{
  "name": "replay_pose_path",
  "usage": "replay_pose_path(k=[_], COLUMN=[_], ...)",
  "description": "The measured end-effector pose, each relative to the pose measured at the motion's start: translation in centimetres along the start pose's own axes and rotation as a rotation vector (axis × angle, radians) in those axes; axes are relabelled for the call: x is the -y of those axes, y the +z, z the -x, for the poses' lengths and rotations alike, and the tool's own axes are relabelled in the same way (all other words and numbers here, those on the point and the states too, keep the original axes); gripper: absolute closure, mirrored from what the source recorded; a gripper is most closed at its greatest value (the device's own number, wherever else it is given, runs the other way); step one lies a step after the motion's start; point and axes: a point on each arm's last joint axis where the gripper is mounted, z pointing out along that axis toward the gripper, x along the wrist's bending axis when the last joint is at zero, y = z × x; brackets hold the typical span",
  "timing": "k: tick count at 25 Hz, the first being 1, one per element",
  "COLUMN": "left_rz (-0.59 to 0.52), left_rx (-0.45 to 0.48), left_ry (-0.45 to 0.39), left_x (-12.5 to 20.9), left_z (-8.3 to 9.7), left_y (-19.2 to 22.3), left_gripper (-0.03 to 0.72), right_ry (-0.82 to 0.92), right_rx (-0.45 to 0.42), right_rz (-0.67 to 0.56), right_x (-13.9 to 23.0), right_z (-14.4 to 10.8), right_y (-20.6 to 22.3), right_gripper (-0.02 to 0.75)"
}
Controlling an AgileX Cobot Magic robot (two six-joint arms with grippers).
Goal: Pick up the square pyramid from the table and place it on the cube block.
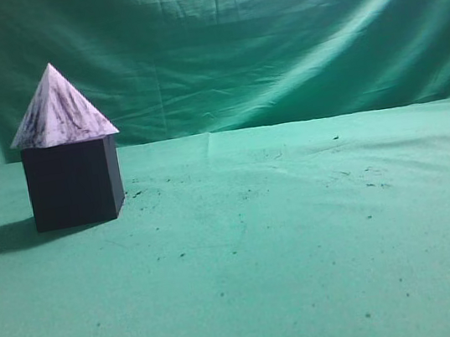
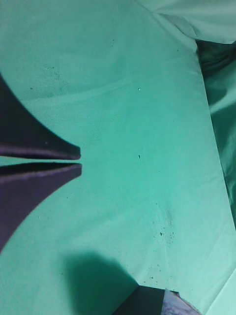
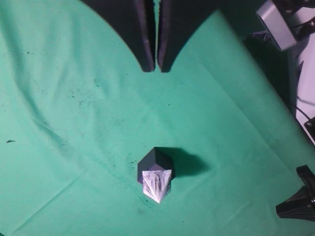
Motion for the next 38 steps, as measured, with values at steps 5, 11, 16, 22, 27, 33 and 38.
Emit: replay_pose_path(k=[5, 11, 16, 22, 27, 33, 38], left_rz=[0.000, 0.000, 0.000, 0.000, 0.000, 0.000, 0.000], left_rx=[0.000, 0.000, 0.000, 0.000, 0.000, 0.000, 0.000], left_ry=[0.000, 0.000, 0.000, 0.000, 0.000, 0.000, 0.000], left_x=[0.0, 0.0, 0.0, 0.0, 0.0, 0.0, 0.0], left_z=[0.0, 0.0, 0.0, 0.0, 0.0, 0.0, 0.0], left_y=[0.0, 0.0, 0.0, 0.0, 0.0, 0.0, 0.0], left_gripper=[0.688, 0.688, 0.688, 0.688, 0.688, 0.688, 0.688], right_ry=[-0.021, -0.007, 0.045, 0.170, 0.256, 0.327, 0.350], right_rx=[0.068, 0.180, 0.309, 0.521, 0.666, 0.722, 0.724], right_rz=[0.077, 0.345, 0.561, 0.656, 0.600, 0.488, 0.443], right_x=[1.7, 5.8, 10.2, 15.5, 18.6, 21.4, 22.2], right_z=[0.7, 1.7, 2.3, 3.1, 3.9, 4.6, 4.7], right_y=[-0.1, 1.3, 3.2, 6.2, 8.6, 11.2, 11.9], right_gripper=[0.738, 0.738, 0.738, 0.738, 0.738, 0.738, 0.738])
